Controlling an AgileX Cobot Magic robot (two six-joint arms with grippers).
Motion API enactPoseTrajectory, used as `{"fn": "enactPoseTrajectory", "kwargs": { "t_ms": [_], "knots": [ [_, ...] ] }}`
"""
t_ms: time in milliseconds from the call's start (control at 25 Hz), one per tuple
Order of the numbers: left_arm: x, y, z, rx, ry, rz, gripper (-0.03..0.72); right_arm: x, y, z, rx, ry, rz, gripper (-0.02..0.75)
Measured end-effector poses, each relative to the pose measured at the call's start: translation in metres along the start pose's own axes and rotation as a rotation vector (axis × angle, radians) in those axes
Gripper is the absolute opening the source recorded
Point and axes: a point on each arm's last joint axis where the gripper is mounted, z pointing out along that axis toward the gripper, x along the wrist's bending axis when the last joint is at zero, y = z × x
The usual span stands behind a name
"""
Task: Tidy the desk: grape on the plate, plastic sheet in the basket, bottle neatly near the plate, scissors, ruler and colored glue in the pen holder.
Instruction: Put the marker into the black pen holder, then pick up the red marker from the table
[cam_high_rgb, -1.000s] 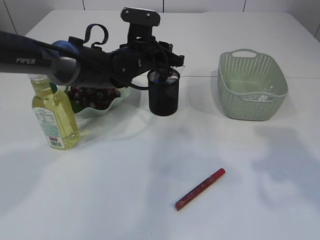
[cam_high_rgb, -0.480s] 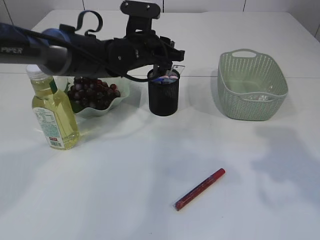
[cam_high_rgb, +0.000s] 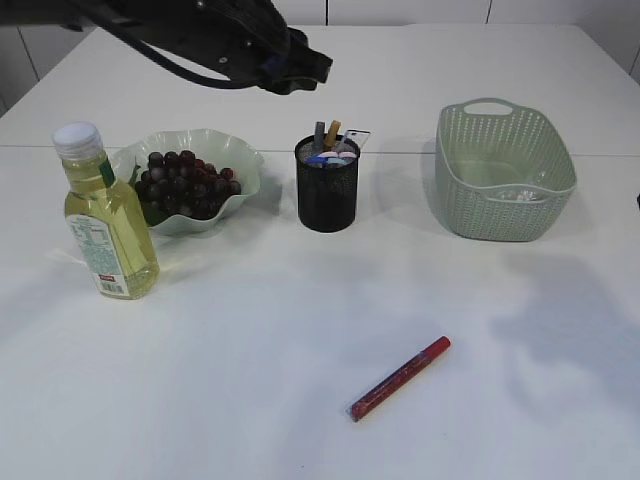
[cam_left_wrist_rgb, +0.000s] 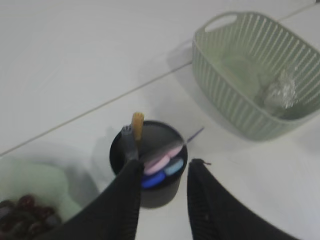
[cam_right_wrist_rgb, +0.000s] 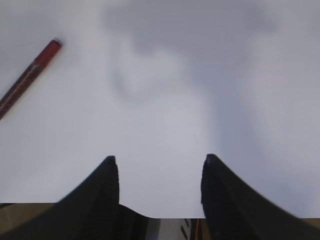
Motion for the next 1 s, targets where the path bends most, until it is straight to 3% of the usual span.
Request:
{"fn": "enactPoseTrajectory", "kwargs": {
  "t_ms": [160, 240, 440, 600, 760, 1000],
  "knots": [
    [0.004, 0.000, -0.029, 0.161, 0.021, 0.118, 0.239, 0.006, -0.001, 0.000, 0.010, 0.069, 0.030, 0.422],
    [0.005, -0.001, -0.042, 0.239, 0.040, 0.137, 0.239, 0.009, -0.001, -0.001, 0.014, 0.094, 0.043, 0.422],
    [0.008, 0.007, -0.075, 0.409, 0.106, 0.063, 0.239, 0.015, -0.002, 0.000, 0.022, 0.112, 0.062, 0.422],
    [0.005, 0.025, -0.109, 0.480, 0.125, 0.001, 0.239, 0.031, -0.007, 0.000, 0.036, 0.121, 0.050, 0.422],
    [0.003, 0.035, -0.131, 0.478, 0.135, -0.025, 0.239, 0.049, -0.014, 0.001, 0.049, 0.131, 0.055, 0.422],
    [-0.003, 0.046, -0.169, 0.407, 0.104, -0.058, 0.240, 0.071, -0.014, 0.000, -0.029, 0.183, 0.116, 0.422]
  ]
}}
